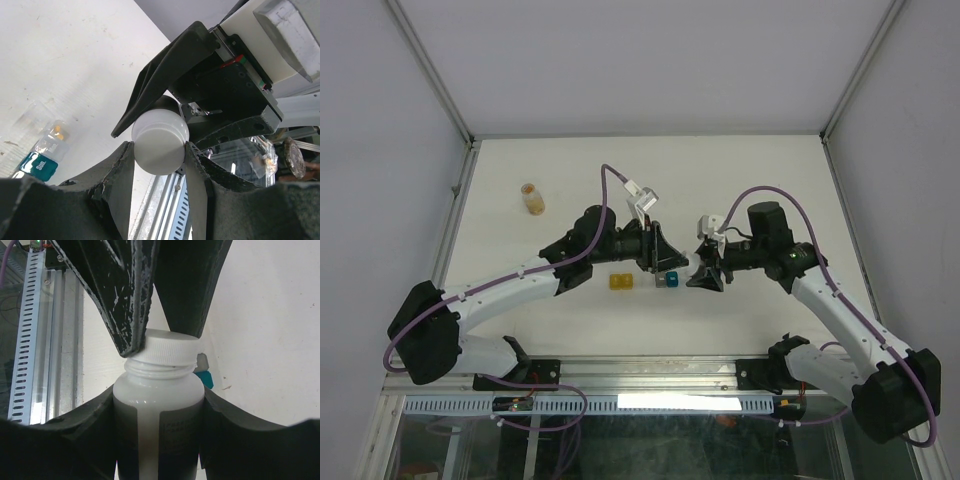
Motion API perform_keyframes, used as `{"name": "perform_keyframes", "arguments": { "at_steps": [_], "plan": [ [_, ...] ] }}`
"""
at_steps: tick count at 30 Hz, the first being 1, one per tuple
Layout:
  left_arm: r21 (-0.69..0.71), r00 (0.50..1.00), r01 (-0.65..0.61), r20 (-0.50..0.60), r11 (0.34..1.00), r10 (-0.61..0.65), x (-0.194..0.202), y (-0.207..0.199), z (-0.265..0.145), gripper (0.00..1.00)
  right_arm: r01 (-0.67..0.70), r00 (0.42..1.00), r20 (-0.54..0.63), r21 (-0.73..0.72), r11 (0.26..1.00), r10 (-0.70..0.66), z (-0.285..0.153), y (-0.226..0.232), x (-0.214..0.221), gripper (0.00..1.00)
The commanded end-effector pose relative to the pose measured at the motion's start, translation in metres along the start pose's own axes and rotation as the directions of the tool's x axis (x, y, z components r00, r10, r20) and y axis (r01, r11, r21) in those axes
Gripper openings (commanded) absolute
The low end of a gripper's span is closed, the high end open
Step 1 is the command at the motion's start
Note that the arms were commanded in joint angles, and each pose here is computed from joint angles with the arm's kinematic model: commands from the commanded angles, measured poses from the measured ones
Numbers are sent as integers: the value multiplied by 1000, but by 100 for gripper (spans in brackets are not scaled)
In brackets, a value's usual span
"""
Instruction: Sort the pills into containers
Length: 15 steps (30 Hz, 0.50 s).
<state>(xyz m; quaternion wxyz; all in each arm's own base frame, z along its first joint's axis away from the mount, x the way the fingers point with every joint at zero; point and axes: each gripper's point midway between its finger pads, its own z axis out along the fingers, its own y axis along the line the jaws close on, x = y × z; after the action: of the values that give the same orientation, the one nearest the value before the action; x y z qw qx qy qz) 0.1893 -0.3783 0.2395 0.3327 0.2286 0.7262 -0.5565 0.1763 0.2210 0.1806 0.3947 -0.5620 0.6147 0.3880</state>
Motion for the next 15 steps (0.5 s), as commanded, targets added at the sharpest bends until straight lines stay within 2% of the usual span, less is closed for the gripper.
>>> {"name": "perform_keyframes", "arguments": {
  "at_steps": [1, 9, 15],
  "plan": [
    [36, 998, -58, 29, 998, 57, -15, -26, 5, 26, 61, 997, 43, 23, 998, -62, -3, -9, -27, 0],
    [34, 1000, -18, 2, 999, 18, -2, -26, 16, 24, 51, 997, 64, 16, 999, -51, -3, -7, -32, 0],
    [102, 1000, -8, 0, 995, 8, 4, -38, 14, 23, 31, 992, 120, -11, 999, -30, -8, -1, -43, 0]
  ]
}}
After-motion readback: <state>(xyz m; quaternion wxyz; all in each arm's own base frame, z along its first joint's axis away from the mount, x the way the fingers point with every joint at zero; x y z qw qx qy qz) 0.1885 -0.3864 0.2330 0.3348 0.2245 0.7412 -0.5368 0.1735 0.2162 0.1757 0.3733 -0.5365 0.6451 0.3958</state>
